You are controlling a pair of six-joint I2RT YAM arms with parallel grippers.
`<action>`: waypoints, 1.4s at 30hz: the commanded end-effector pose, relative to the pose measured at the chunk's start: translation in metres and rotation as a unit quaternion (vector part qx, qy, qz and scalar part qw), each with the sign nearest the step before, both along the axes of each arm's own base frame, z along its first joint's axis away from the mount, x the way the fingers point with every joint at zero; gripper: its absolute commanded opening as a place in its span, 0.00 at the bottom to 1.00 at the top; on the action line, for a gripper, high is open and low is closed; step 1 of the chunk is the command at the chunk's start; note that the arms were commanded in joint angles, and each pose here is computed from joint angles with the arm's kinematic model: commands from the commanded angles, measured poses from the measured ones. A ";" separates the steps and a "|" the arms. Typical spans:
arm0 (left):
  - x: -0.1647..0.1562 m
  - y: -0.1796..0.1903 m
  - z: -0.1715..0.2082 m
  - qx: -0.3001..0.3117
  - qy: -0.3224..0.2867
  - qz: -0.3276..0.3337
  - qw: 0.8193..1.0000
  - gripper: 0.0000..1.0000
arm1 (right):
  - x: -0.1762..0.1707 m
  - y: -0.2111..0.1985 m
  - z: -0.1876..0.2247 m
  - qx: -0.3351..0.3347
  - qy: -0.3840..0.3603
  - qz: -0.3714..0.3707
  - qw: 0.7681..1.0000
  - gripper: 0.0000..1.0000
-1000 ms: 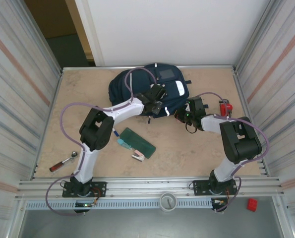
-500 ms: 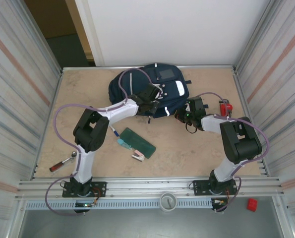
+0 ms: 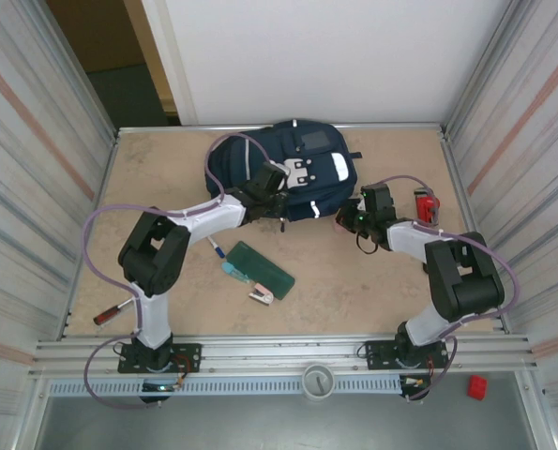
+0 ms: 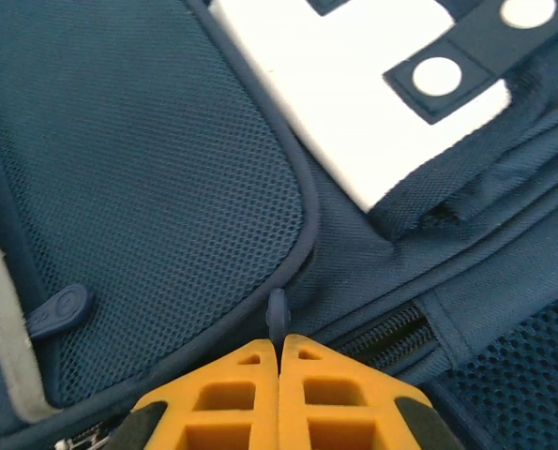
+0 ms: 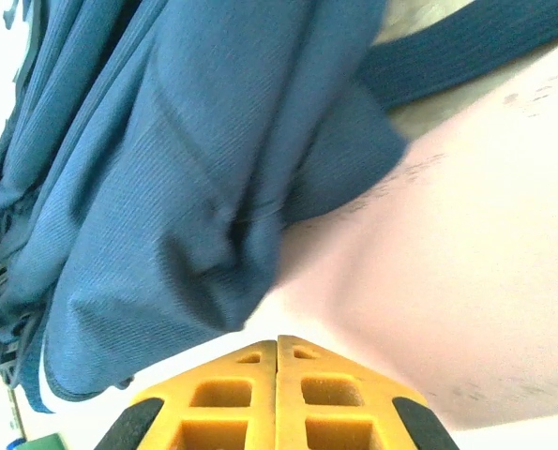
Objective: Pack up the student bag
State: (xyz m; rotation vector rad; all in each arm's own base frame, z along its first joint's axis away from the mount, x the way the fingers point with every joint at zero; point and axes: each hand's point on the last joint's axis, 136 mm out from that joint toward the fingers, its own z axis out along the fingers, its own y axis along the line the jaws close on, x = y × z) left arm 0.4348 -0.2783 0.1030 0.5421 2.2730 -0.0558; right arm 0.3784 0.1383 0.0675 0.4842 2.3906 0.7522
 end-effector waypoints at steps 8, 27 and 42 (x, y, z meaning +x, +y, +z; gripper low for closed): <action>0.000 0.018 0.051 -0.060 -0.062 0.016 0.996 0.00 | -0.003 -0.003 0.049 -0.017 -0.040 0.028 0.999 0.13; -0.008 0.004 0.051 -0.065 -0.058 -0.009 0.996 0.00 | 0.053 0.015 0.024 0.029 0.044 -0.015 0.998 0.77; -0.007 0.046 -0.009 -0.155 0.126 -0.008 0.980 0.38 | 0.053 0.007 0.021 0.025 0.025 0.002 0.999 0.25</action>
